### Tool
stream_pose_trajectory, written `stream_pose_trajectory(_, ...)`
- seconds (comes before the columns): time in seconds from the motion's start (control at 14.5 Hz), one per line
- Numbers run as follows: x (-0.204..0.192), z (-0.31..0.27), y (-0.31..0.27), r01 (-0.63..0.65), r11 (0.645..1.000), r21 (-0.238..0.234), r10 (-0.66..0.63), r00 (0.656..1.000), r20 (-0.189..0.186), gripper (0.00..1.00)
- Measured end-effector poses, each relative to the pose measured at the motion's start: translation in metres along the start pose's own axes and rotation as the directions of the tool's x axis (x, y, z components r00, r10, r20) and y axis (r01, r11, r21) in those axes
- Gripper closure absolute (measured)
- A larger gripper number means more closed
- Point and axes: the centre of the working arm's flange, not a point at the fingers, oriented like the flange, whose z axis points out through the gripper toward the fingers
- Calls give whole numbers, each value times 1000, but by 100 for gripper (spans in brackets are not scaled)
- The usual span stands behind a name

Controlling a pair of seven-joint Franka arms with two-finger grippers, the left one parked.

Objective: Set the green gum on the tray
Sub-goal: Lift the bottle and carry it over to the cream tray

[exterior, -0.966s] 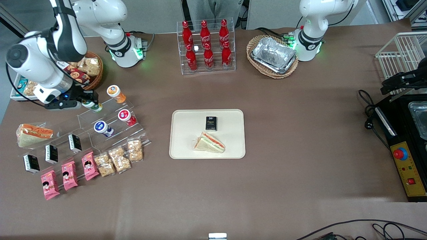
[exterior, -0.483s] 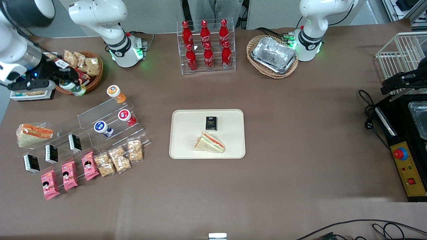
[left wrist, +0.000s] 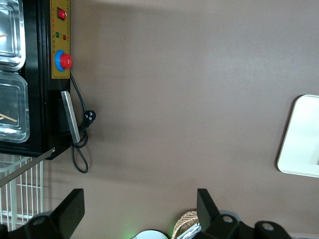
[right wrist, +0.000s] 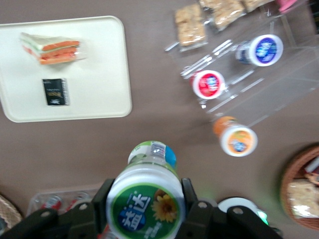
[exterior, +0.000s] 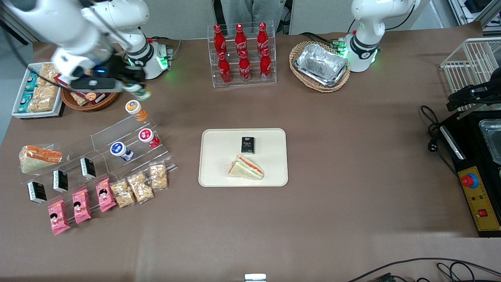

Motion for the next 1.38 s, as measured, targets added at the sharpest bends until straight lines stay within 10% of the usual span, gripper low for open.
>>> stream_pose_trajectory(0.62, 60, 198, -135, -97, 994, 40, 98, 995, -20, 41)
stream_pose_trajectory(1.38, 78, 355, -157, -103, 995, 2, 103, 989, -104, 41)
